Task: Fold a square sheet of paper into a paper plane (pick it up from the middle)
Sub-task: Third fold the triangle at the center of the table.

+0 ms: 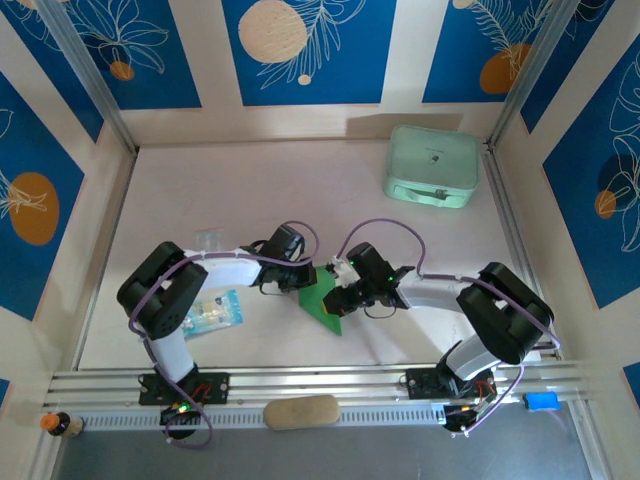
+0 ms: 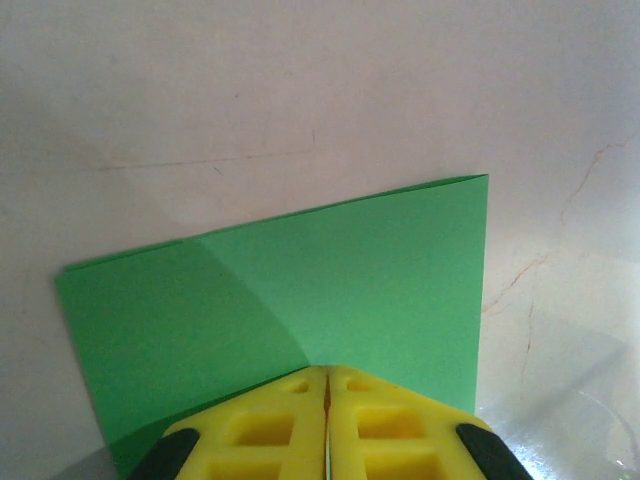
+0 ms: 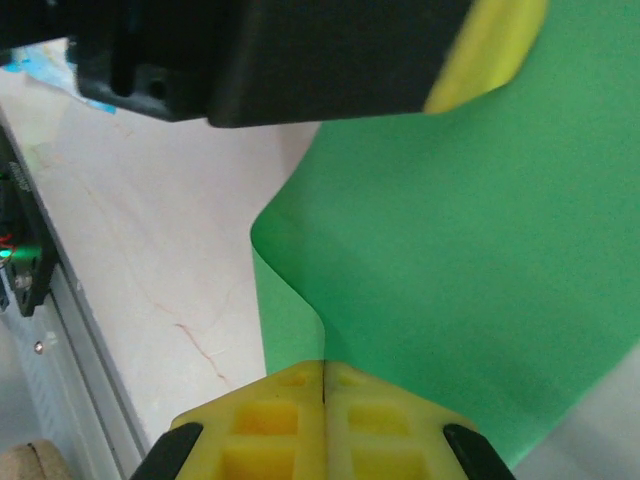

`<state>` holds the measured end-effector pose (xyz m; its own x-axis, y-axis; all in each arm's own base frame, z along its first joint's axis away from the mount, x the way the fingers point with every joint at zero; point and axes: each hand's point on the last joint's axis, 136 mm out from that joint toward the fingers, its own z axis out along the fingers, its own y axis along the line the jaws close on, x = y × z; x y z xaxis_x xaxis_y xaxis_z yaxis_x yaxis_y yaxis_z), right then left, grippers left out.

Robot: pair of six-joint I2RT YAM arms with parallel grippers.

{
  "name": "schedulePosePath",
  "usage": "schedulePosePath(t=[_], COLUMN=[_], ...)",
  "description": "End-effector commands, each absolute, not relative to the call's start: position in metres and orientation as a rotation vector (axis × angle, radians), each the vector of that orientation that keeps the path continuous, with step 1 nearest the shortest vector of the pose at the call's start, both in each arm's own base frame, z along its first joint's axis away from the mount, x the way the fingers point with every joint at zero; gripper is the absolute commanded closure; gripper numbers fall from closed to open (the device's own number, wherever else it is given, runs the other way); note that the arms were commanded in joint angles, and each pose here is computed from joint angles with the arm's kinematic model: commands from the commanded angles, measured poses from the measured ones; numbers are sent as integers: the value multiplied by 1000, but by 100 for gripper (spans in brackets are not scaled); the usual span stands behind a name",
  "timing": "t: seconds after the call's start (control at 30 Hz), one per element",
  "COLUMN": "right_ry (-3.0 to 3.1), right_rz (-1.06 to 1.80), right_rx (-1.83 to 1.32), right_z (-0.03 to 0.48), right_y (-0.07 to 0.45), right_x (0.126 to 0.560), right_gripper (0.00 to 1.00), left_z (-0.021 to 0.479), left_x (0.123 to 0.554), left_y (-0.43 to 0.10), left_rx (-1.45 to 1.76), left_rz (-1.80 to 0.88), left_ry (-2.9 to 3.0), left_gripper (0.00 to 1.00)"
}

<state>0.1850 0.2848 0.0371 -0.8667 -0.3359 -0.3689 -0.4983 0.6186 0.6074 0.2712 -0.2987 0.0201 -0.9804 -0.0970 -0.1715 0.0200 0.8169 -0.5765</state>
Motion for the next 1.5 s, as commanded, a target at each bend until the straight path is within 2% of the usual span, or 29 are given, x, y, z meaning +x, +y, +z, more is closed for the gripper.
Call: schedulePosePath(t=[0.0, 1.47], right_ry=[2673, 2730], right_rz=[1014, 870], right_rx=[-648, -571], right_z=[29, 26], right_y=[278, 272], right_x=[190, 206], right_gripper=[100, 100], left_z=[11, 15], left_x=[265, 264], left_y=[-289, -291], left_rx=[-84, -100], left_rz=[-855, -885], left_ry=[2859, 2846], left_gripper=[93, 94])
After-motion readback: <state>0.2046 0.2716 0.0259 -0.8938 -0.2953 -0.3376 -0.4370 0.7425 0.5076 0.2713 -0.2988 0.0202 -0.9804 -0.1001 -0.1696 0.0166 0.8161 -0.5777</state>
